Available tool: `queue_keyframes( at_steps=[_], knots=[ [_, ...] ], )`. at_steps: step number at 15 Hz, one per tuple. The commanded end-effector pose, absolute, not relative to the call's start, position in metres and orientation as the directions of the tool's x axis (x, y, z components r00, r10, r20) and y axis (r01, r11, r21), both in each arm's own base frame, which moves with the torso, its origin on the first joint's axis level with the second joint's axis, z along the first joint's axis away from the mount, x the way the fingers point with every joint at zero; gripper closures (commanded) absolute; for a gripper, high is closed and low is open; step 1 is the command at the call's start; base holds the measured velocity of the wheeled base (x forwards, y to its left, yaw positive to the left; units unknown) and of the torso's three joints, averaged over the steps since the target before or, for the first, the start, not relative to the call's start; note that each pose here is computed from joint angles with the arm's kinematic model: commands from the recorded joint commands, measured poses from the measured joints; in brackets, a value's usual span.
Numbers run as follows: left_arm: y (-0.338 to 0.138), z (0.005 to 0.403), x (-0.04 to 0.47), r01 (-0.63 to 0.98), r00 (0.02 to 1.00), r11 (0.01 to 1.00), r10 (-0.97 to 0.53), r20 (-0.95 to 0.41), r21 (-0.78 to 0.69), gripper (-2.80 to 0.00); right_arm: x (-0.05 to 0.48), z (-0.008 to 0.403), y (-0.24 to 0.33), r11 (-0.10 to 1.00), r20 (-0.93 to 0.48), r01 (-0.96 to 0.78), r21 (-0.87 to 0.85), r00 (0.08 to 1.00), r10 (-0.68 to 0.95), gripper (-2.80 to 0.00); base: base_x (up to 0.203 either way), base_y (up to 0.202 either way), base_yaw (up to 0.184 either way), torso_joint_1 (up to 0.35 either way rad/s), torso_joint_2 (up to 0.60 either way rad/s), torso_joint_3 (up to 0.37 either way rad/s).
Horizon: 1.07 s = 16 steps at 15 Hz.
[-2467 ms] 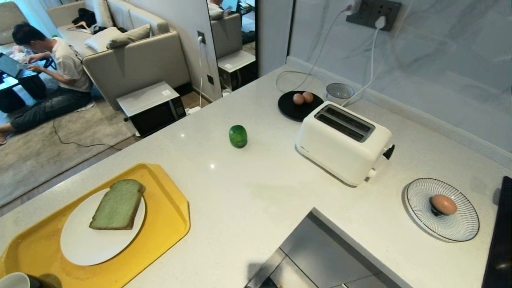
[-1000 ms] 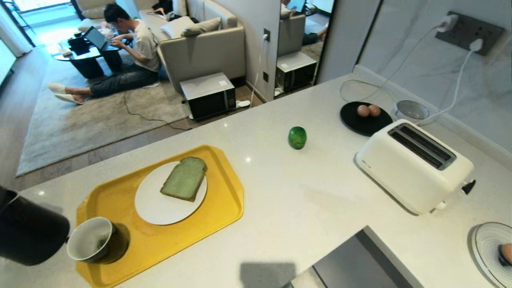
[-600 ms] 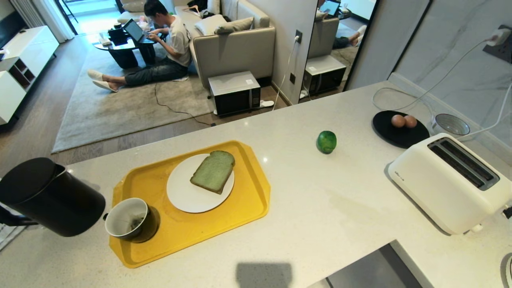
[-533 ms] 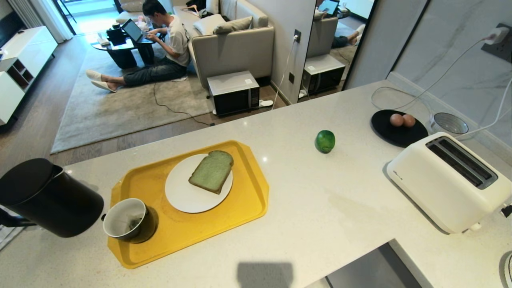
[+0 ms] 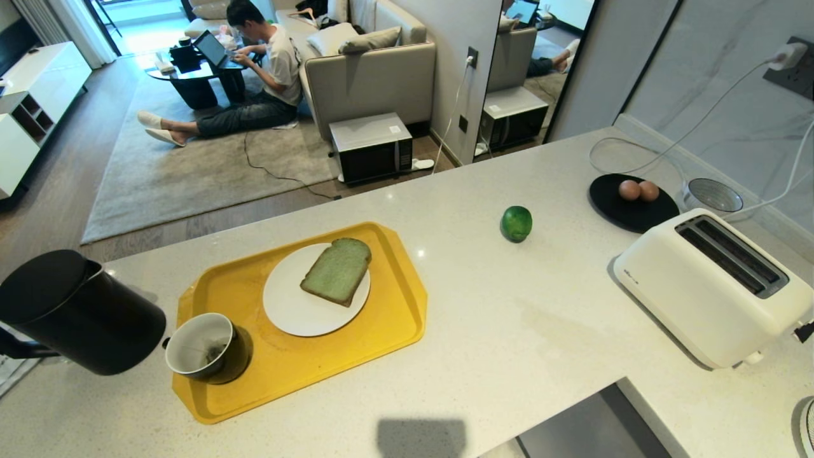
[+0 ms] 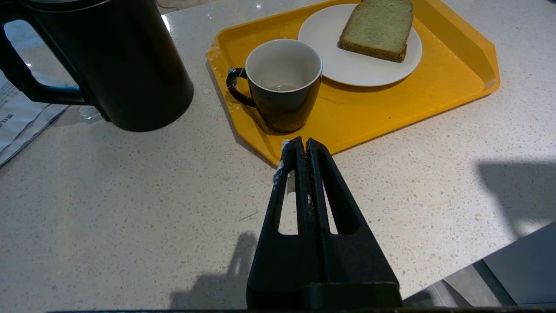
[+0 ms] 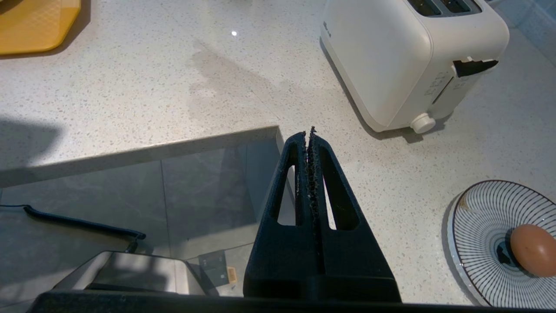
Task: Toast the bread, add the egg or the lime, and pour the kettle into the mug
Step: Pick up the egg
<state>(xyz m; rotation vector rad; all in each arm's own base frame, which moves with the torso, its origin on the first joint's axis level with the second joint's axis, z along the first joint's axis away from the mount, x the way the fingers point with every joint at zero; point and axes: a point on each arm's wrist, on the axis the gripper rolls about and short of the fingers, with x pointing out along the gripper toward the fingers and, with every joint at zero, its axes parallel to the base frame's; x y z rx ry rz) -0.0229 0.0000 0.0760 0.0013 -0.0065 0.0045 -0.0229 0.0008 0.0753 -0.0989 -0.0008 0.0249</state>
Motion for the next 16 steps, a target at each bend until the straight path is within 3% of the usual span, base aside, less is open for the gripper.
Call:
queue_keyframes(
  at_steps=[1,16],
  knots=[
    [0.0000,0.0756,-0.0228,-0.005,1.000,1.000,0.005,0.006,0.002,0.00,-0.0227,0.0749,0.0008,0.995,-0.003,-0.025,-0.099,1.000,0.025,0.00,0.000,0.000,0.000,0.000,0.00,0.000],
    [0.0000,0.0756,-0.0228,-0.006,1.000,1.000,0.006,0.006,0.002,0.00,-0.0227,0.0749,0.0009,0.995,-0.003,-0.029,-0.099,1.000,0.029,0.00,0.000,0.000,0.000,0.034,-0.06,-0.030]
  ],
)
